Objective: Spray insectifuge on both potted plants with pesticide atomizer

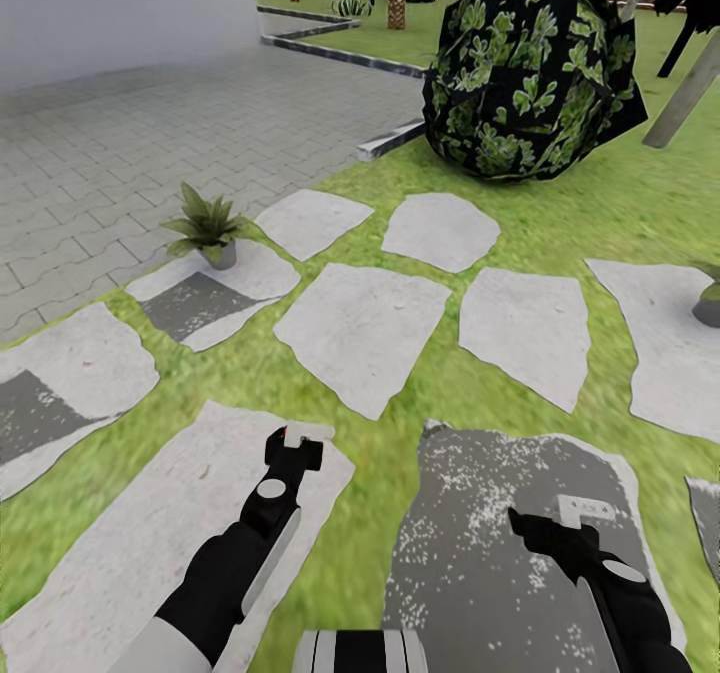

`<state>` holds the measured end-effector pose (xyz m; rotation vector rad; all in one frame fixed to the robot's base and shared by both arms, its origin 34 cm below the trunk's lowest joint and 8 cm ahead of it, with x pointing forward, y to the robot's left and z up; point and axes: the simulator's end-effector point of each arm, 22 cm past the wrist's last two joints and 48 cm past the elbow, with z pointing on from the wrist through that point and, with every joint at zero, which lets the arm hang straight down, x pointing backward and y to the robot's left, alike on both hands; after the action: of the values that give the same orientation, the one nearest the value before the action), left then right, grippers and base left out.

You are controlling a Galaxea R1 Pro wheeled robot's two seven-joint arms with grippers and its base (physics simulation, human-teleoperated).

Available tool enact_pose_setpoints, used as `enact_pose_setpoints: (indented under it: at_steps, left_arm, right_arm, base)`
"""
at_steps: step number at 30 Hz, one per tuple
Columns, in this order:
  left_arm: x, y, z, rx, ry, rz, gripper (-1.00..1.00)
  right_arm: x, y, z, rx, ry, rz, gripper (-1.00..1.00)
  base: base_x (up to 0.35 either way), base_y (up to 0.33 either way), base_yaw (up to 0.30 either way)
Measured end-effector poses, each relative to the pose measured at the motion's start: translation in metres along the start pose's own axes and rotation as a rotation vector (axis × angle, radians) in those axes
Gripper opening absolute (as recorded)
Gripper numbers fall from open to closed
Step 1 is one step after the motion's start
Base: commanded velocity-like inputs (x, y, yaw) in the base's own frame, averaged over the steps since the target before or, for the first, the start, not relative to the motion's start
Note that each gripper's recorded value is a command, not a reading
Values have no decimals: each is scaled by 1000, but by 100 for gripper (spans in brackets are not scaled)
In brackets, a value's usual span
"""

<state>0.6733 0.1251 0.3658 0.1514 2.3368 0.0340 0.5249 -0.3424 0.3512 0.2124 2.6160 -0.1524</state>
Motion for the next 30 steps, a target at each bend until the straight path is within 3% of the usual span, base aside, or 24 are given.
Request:
enact_pose_setpoints:
  at_steps: [19, 30]
  left_arm:
    - [-42, 6, -25, -2, -12, -1, -100]
    - [-62, 8, -38, -2, -11, -1, -100]
  right_arm:
    - [-32, -1, -34, 0, -9, 3, 100]
    - [-48, -2, -52, 1, -8, 3, 100]
  base:
    - [0, 0, -122]
    - [0, 0, -13]
